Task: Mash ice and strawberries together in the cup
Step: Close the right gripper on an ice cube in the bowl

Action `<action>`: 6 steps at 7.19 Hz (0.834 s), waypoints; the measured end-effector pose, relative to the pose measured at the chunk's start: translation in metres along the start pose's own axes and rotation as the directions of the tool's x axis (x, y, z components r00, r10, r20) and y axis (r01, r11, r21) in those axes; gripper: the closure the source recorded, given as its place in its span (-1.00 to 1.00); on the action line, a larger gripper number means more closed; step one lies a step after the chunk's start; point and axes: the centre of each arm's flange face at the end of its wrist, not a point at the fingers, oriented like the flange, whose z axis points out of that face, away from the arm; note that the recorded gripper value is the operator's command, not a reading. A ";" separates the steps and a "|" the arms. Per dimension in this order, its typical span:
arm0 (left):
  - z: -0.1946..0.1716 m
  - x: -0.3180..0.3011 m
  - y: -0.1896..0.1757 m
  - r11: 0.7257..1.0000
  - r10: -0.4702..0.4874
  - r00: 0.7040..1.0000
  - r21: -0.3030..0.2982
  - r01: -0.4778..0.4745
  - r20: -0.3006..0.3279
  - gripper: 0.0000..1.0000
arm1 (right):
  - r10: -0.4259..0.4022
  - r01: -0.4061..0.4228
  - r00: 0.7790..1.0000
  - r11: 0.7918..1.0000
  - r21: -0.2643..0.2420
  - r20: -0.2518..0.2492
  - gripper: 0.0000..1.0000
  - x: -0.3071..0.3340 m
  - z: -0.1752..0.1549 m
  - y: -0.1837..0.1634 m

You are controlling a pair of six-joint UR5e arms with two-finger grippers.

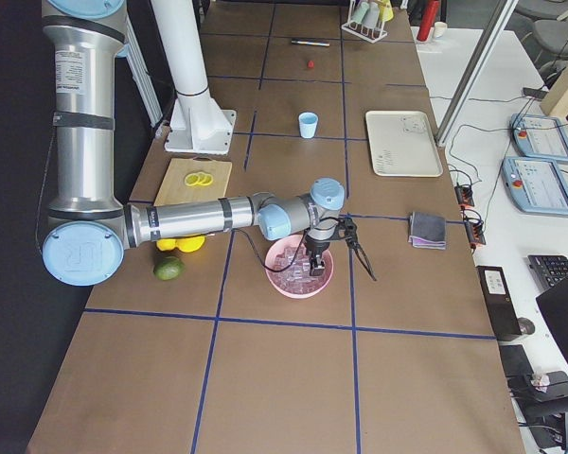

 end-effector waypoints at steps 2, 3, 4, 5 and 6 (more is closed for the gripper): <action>0.000 0.000 0.000 1.000 -0.001 1.000 -0.001 0.001 0.000 -1.00 | -0.007 0.007 1.000 1.000 -0.008 0.001 -0.43 -0.003 0.003 0.001; 0.000 0.000 0.000 1.000 -0.001 1.000 -0.001 0.001 0.000 -1.00 | -0.011 0.011 1.000 1.000 -0.012 0.001 -0.43 -0.005 0.005 0.001; 0.000 0.000 0.000 1.000 -0.001 1.000 0.000 0.001 0.000 -1.00 | -0.015 0.015 1.000 1.000 -0.015 0.001 -0.38 -0.007 0.007 0.002; 0.000 0.000 -0.001 1.000 -0.001 1.000 0.000 0.001 0.000 -1.00 | -0.017 0.017 1.000 1.000 -0.017 0.001 -0.36 -0.008 0.008 0.002; 0.000 0.001 -0.001 1.000 -0.001 1.000 0.001 0.001 0.000 -1.00 | -0.017 0.017 1.000 1.000 -0.019 0.000 -0.19 -0.007 0.009 0.002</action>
